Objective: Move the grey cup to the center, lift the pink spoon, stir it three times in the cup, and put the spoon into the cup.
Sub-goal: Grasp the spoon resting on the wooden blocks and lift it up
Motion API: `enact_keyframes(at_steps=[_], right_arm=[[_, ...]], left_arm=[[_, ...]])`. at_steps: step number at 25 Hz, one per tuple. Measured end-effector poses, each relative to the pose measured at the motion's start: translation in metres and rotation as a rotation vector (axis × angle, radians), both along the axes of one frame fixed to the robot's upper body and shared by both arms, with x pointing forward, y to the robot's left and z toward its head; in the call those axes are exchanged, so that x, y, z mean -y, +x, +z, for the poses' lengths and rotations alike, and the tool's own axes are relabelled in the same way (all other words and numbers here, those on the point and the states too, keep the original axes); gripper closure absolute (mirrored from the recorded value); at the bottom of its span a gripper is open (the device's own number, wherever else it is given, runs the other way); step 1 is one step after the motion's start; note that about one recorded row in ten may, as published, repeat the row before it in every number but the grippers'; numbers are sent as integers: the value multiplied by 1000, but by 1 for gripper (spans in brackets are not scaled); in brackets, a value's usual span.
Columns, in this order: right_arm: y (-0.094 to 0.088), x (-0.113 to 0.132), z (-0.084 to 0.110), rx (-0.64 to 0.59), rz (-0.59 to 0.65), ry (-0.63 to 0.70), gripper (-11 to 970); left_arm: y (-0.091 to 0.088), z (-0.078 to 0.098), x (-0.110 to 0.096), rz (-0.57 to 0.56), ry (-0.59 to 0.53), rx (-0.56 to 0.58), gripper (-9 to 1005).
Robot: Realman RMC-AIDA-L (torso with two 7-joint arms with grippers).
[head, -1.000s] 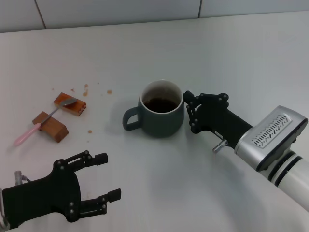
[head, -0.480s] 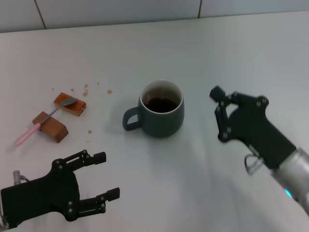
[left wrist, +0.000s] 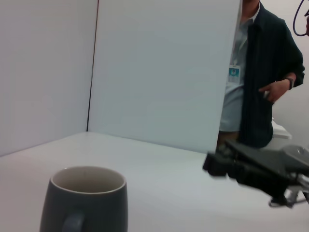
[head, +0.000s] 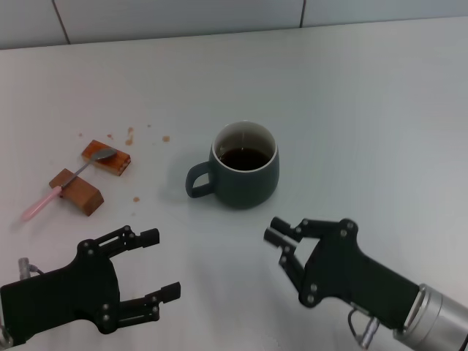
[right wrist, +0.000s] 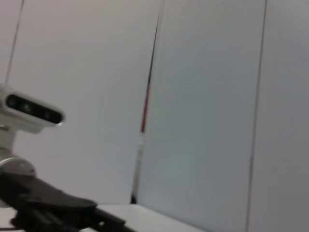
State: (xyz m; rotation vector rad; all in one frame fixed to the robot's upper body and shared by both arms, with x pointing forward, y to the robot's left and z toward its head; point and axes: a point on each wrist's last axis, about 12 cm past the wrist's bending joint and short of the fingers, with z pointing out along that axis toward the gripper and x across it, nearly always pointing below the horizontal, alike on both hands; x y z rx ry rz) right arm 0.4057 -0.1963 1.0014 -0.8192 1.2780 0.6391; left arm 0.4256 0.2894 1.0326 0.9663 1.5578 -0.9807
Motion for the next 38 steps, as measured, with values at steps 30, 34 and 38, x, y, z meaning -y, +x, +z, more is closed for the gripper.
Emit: enact_keyframes(at_steps=[30,34,38], right_arm=[[21,74,10,-288,67,57,152],[21,74,10,-288,69,55,135],[22,74,10,-290,78,42,134]], left_arm=[[-17,-8,-52,558,-249,-39,188],[-17,-7,-72,734,-451,-232,188],[-15,-8,-78,760,-504,-335,189]])
